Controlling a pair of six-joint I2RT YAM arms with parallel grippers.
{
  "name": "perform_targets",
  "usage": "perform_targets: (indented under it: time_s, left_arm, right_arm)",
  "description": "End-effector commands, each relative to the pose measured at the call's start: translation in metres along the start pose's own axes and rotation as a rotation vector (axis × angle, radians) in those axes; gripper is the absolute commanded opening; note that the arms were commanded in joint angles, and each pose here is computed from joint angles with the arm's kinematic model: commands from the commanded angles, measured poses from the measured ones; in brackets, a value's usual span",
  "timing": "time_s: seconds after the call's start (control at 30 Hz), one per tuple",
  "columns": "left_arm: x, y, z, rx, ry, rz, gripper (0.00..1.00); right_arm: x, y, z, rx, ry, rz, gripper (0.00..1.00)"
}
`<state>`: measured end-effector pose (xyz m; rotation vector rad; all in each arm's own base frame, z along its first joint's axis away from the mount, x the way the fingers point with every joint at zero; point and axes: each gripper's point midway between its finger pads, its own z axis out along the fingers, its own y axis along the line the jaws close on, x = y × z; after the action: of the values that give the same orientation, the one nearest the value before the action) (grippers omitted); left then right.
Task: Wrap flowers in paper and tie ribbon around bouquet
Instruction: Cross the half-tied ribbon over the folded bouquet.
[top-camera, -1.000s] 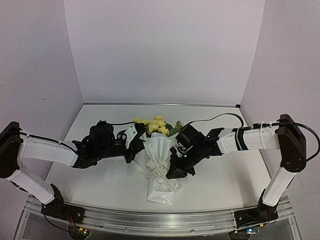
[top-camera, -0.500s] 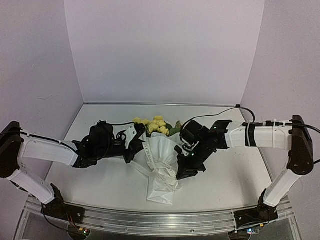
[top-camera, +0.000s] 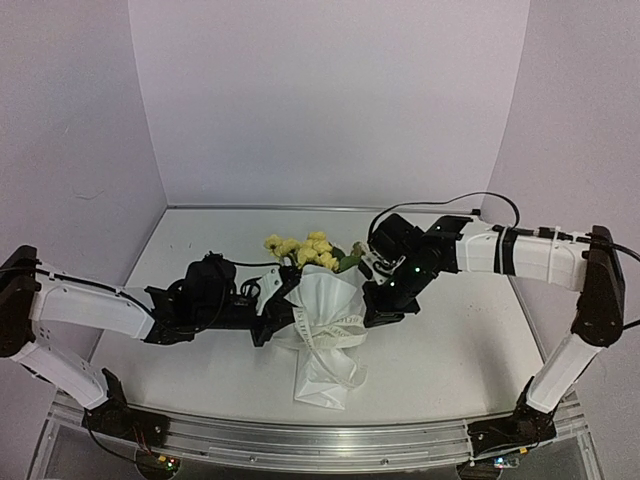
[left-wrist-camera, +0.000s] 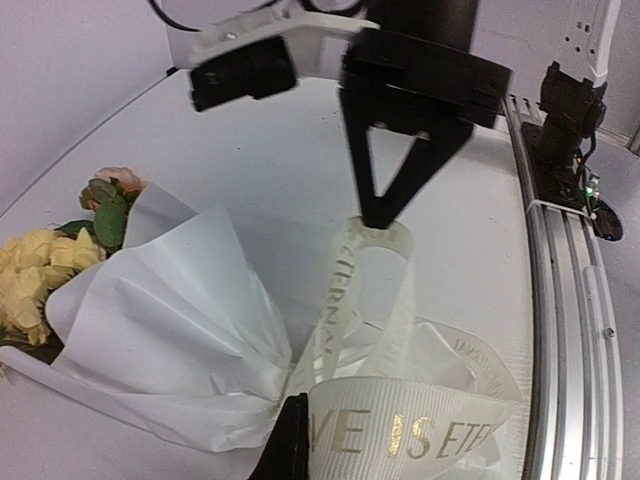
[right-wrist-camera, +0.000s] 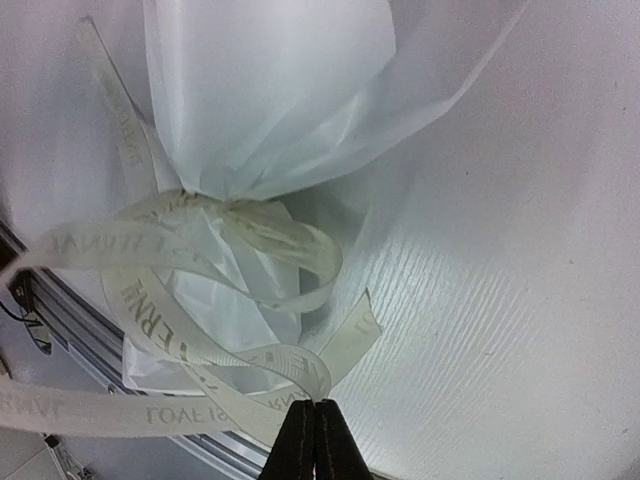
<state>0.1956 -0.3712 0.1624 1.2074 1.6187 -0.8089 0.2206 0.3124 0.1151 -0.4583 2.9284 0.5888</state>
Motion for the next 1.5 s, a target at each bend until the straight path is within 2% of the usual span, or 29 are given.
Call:
perform_targets:
  time_s: [0.0, 0.23, 0.43, 0.6, 0.73, 0.87, 1.13, 1.47]
  left_arm:
    - [-0.022, -0.019, 0.017, 0.035, -0.043, -0.054, 0.01]
    - [-0.033, -0.029, 0.065, -0.012, -0.035, -0.145, 0.0]
    - [-0.041, -0.026, 0.098, -0.181, -0.031, -0.159, 0.01]
    - [-0.034, -0.031, 0.095, -0.227, -0.015, -0.154, 0.03]
    - [-0.02, 0.003, 0.071, -0.465, 0.021, -0.274, 0.0]
    - [-0.004, 0.024, 0.041, -0.617, 0.027, -0.367, 0.0]
    - [0.019, 0.024, 0.024, -0.637, 0.071, -0.431, 0.0]
    - [0.04, -0.001, 0.043, -0.53, 0.19, -0.469, 0.0]
  right_arm:
    - [-0.034, 0.005, -0.001, -0.022, -0.033, -0.007, 0.0]
    - [-0.053, 0.014, 0.005, -0.083, -0.004, -0.001, 0.0]
    - [-0.063, 0.021, -0.001, -0.143, -0.001, 0.0, 0.0]
    - [-0.063, 0.022, -0.006, -0.163, 0.008, -0.014, 0.0]
    - [-0.06, 0.022, -0.013, -0.162, 0.028, -0.044, 0.0]
    - [-0.054, 0.021, -0.018, -0.152, 0.042, -0.063, 0.0]
    - [-0.045, 0.003, -0.029, -0.067, 0.025, -0.082, 0.0]
    - [-0.062, -0.007, -0.04, 0.02, -0.058, -0.098, 0.0]
